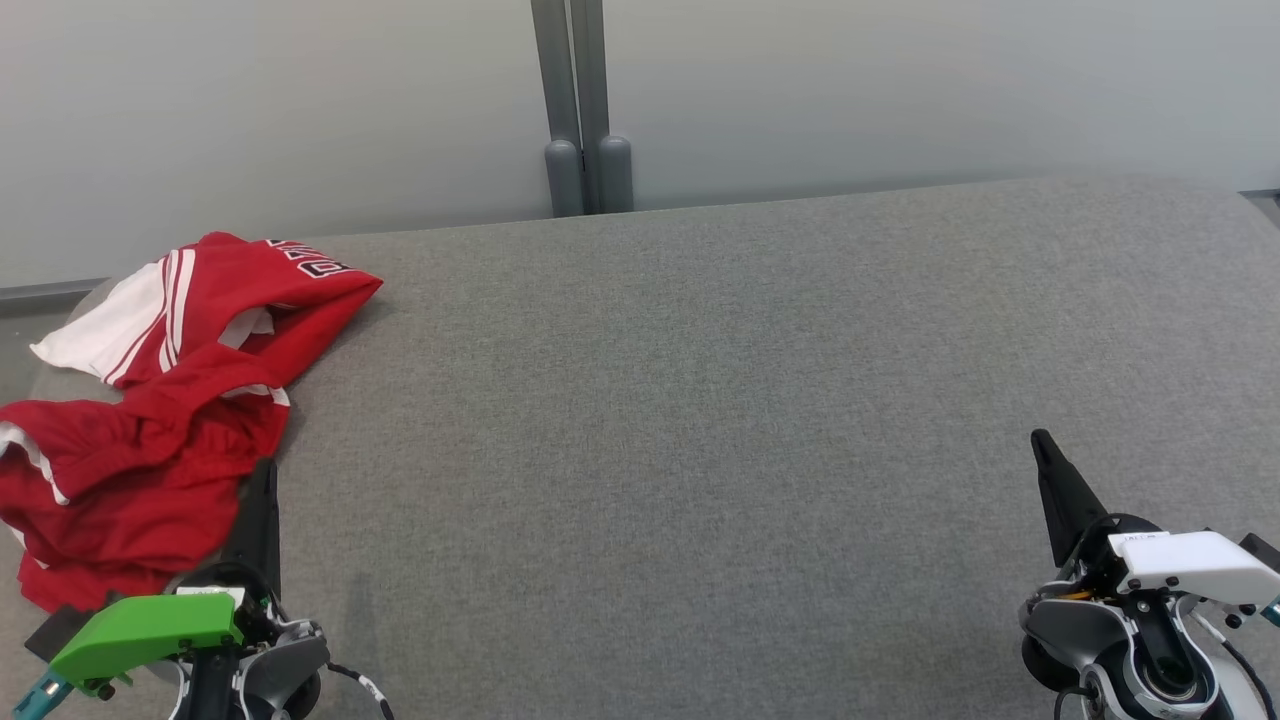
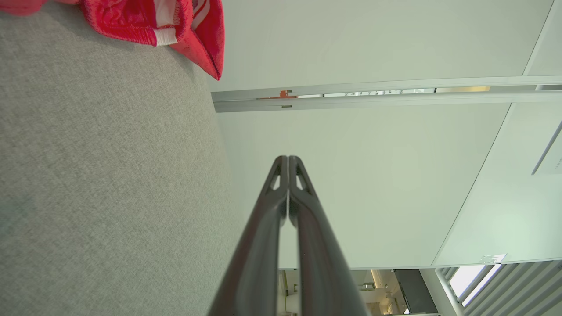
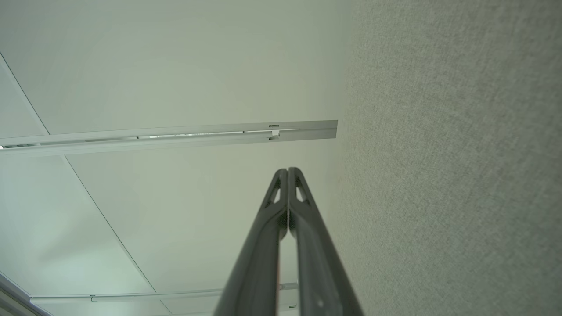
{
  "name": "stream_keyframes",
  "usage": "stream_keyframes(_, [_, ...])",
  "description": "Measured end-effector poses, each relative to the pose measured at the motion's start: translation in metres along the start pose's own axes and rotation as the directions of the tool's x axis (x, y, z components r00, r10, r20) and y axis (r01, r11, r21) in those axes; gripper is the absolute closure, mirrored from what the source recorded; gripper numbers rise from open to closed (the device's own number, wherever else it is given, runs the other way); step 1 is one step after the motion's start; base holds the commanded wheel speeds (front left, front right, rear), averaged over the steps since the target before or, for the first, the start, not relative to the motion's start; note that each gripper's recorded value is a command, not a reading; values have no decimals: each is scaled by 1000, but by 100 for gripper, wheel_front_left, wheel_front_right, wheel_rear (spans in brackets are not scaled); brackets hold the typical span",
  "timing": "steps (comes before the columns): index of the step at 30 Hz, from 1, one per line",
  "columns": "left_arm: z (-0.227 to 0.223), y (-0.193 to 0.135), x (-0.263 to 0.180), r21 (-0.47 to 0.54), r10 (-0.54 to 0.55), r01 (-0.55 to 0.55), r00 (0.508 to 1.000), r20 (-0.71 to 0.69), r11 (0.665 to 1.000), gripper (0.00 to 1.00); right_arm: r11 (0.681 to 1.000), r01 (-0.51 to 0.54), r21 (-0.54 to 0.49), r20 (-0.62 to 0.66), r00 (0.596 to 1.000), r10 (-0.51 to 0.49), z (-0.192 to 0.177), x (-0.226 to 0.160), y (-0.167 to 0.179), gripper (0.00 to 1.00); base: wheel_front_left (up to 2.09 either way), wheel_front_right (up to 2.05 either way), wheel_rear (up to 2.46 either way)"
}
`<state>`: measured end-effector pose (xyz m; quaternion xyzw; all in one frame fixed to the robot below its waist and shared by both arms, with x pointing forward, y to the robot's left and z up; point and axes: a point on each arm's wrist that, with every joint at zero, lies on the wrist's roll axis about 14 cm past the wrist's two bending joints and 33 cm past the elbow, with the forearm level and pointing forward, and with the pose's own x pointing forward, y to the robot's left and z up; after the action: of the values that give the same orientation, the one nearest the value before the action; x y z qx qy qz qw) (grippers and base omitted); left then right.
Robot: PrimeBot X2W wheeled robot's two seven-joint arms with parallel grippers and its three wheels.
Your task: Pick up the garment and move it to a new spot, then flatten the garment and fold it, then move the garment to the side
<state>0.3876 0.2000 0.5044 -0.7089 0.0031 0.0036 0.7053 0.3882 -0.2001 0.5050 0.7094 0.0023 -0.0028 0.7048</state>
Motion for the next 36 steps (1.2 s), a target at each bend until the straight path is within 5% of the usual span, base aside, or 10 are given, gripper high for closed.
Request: stream_keyframes(36, [0,0,0,0,0,0,1000,0,1000,100,1000,0,0,0,1000,0,0,0,0,100,0,0,0])
